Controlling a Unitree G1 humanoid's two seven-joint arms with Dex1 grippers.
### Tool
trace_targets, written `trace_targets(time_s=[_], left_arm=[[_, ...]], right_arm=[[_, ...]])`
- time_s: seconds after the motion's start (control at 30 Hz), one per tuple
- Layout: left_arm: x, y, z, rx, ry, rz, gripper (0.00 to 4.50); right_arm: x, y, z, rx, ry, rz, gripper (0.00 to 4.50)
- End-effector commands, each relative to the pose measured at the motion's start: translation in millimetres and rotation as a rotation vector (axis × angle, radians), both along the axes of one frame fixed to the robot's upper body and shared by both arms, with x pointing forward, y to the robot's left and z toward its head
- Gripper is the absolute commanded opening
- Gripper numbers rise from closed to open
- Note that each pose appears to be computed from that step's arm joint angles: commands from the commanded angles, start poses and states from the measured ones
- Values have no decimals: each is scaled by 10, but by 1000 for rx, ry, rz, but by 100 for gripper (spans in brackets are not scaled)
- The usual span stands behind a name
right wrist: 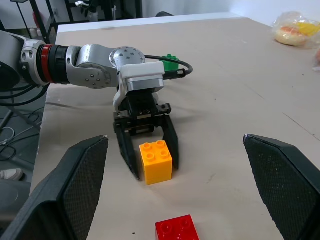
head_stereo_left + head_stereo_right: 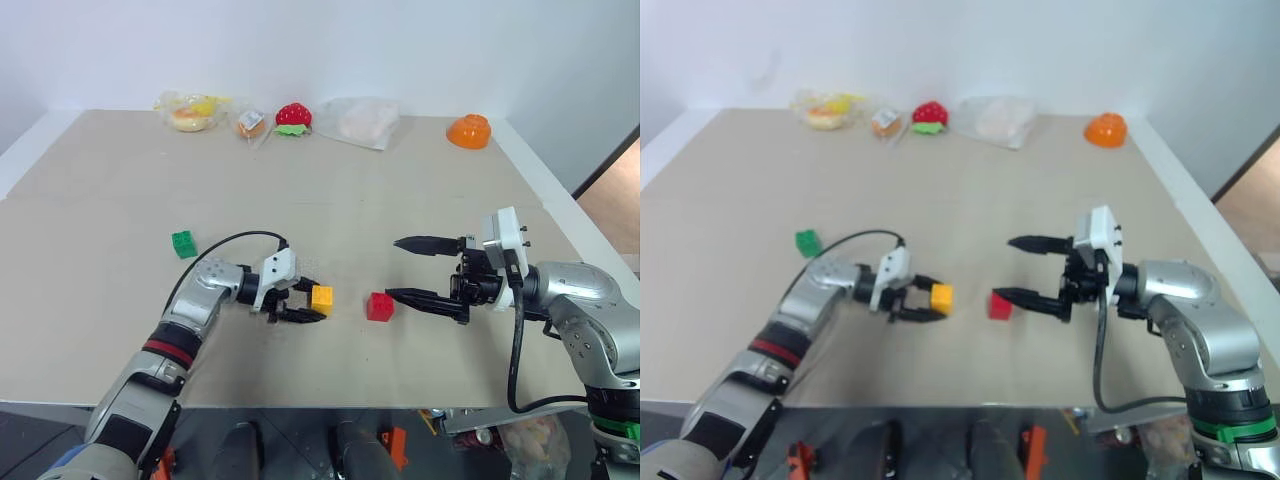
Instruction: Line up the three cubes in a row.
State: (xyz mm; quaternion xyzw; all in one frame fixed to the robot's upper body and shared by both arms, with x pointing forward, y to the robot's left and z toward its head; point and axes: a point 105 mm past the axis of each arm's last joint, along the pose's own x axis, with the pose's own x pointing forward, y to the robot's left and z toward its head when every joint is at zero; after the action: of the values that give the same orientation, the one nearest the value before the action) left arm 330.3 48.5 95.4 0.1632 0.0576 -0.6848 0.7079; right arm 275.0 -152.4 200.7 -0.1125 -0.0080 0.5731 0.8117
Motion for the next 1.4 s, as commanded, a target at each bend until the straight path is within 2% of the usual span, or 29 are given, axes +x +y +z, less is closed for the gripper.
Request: trace_targets(time_s=[0.03,0.37,0.87,1.2,1.23,1.27,1.4], left_arm=[[20,14,69,-18,-40,22,444],[-47,457,142,-13,-25,108,447],[-64,325,158,-45,-8,105,447],[-56,77,181,-58,-28,48,447],[-32,74,173,-56,-30,60,395],[-28,68,171,-57,-29,58,375],[-24,75,179,-60,-28,53,234]], right_arm=[[-12,-6,104,5,-47,5,450],[25,5,137,13,-49,23,450],[51,21,149,10,-57,35,450],[54,11,141,8,-55,25,450],[53,12,142,8,-55,25,450],[53,13,142,8,-55,25,450],[55,11,144,11,-55,22,450]])
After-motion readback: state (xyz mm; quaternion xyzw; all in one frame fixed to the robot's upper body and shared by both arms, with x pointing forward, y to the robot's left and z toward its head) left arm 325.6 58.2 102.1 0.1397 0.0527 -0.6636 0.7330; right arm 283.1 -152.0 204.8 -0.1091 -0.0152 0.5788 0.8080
